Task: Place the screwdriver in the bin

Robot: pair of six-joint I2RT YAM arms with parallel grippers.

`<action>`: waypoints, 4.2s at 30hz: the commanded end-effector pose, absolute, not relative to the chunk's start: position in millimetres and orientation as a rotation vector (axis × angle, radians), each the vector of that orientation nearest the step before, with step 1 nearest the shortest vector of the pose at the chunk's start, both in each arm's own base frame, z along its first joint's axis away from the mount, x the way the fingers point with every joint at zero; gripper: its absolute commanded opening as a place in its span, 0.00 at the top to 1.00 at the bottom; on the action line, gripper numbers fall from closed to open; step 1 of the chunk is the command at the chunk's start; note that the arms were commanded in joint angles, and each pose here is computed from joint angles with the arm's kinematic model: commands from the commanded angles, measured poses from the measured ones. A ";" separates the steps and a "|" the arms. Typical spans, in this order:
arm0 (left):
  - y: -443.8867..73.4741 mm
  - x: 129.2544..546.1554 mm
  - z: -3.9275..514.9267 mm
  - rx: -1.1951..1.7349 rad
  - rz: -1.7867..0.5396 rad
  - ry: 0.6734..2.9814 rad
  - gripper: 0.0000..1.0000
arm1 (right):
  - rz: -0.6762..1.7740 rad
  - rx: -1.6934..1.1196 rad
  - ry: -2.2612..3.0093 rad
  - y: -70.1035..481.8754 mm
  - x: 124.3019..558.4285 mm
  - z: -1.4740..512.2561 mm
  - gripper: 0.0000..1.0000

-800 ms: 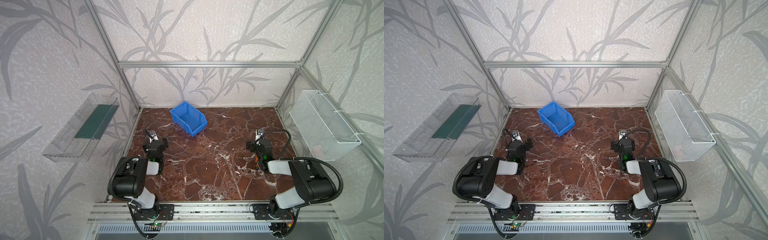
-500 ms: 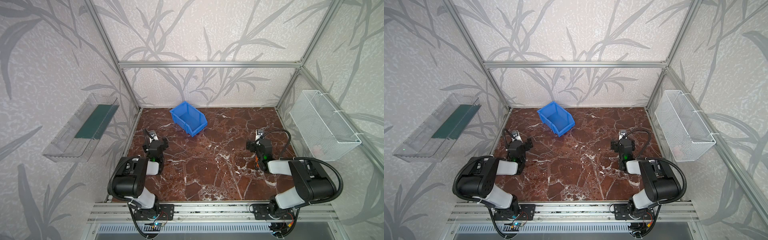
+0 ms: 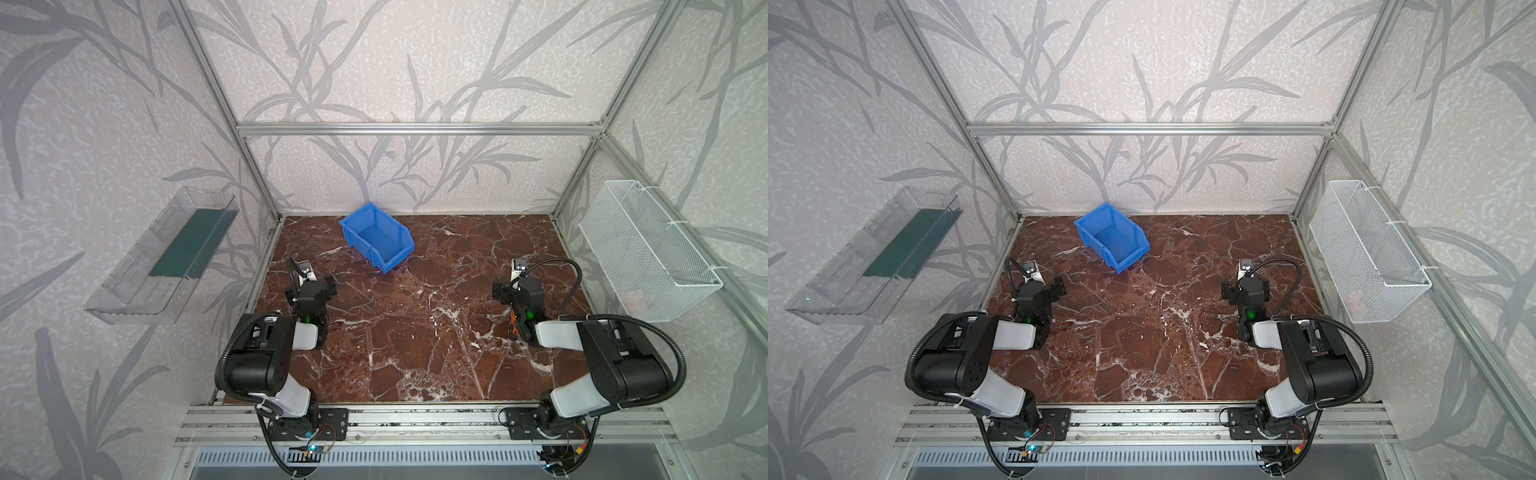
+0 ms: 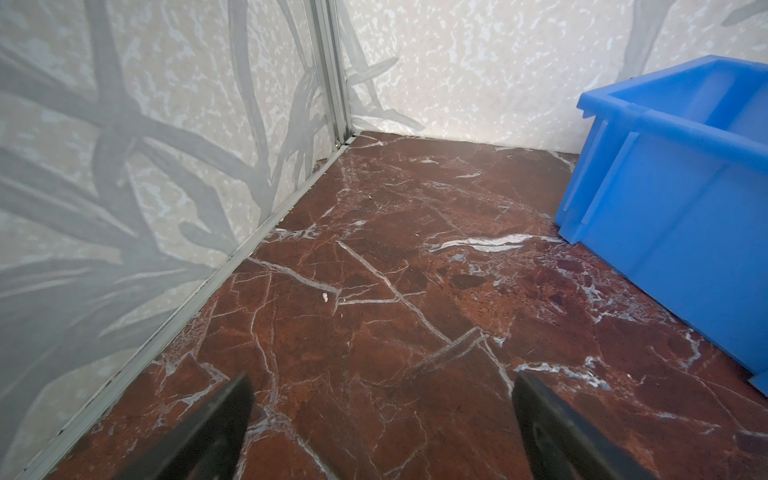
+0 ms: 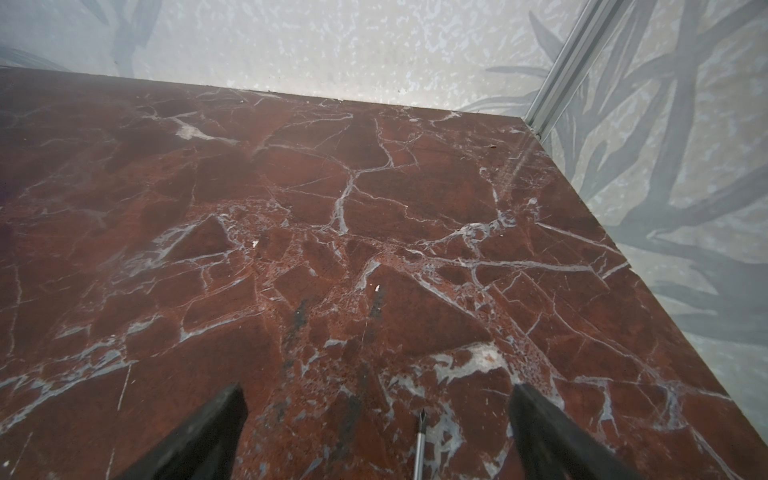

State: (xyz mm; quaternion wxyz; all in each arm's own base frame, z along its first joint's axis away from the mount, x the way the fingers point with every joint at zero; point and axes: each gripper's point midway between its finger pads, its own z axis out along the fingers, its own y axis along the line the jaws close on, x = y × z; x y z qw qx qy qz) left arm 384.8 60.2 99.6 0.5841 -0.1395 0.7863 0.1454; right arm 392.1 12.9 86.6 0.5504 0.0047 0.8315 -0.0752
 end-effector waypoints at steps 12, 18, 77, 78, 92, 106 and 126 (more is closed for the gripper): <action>77.5 321.2 218.4 -0.679 0.435 1.710 0.01 | -0.065 0.238 1.865 5.1 369.3 201.0 0.01; 22.8 352.2 249.2 -0.548 0.178 1.916 0.01 | 0.226 0.164 1.830 44.2 367.1 235.3 0.01; -223.4 366.4 110.1 0.066 -0.101 2.684 0.93 | 0.178 0.451 2.172 46.8 345.0 179.9 0.01; -229.5 363.6 106.3 0.038 -0.145 2.693 0.93 | 0.182 0.450 2.175 47.1 344.2 179.6 0.01; -310.9 352.6 153.8 0.156 -0.387 2.571 0.55 | 0.208 0.375 2.301 56.7 328.2 161.7 0.01; -356.3 319.3 258.4 0.522 -0.634 2.185 0.01 | 0.099 0.438 2.460 22.6 303.9 108.3 0.14; -417.7 267.4 230.6 0.777 -0.813 2.202 0.01 | 0.103 0.540 2.906 35.9 258.7 19.8 0.44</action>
